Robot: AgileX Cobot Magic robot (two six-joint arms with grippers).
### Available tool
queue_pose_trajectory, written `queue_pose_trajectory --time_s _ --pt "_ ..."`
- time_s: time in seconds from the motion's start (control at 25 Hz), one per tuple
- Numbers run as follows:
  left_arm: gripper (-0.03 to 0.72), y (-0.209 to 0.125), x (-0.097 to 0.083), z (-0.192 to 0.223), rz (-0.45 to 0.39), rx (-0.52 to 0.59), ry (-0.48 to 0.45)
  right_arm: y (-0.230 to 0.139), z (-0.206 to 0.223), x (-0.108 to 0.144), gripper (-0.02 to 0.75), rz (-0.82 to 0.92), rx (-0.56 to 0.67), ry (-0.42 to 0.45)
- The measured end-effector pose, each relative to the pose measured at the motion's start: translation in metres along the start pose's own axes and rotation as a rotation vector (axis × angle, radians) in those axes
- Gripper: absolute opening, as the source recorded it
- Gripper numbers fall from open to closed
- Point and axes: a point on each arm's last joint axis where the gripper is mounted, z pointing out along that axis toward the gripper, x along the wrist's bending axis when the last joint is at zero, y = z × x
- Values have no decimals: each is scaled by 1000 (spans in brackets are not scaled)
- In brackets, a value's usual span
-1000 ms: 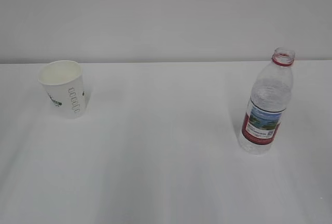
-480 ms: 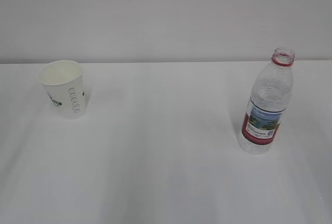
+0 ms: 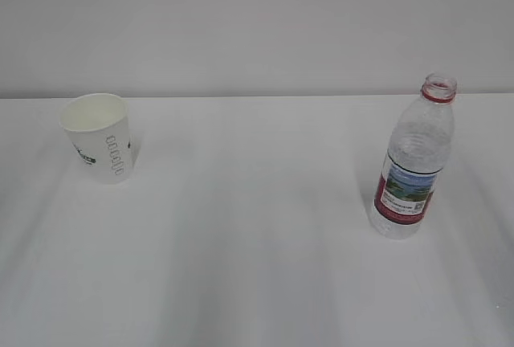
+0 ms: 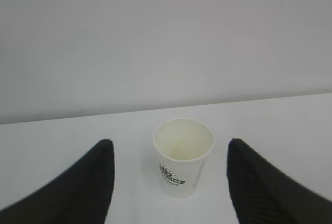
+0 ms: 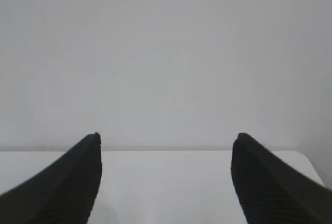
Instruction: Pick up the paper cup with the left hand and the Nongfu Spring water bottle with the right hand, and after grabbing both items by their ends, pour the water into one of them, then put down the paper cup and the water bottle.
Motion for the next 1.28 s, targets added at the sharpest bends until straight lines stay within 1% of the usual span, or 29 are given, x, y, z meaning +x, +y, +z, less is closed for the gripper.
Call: queue_pose_trajectory --time_s 0.12,0.24,0.36,0.56,0.68,0.84,1.04,1.28 --pt "496 -5 0 9 0 38 2 1 9 1 587 0 -22 7" --pt "496 -10 0 20 0 82 4 -4 21 1 587 -1 8 10" --pt "496 -16 1 33 0 111 5 -13 33 2 587 0 4 20" --pt "495 -28 1 53 5 97 1 -28 46 4 587 -21 -11 40" --pt "495 -37 1 62 8 73 -3 -41 52 5 587 -33 8 52" --pt "495 -51 2 71 7 41 -9 -64 57 6 587 4 37 69" --pt "486 -69 2 72 6 11 -14 -89 54 8 587 19 50 90" --pt "475 -84 3 65 5 -1 -17 -104 49 10 587 1 66 113"
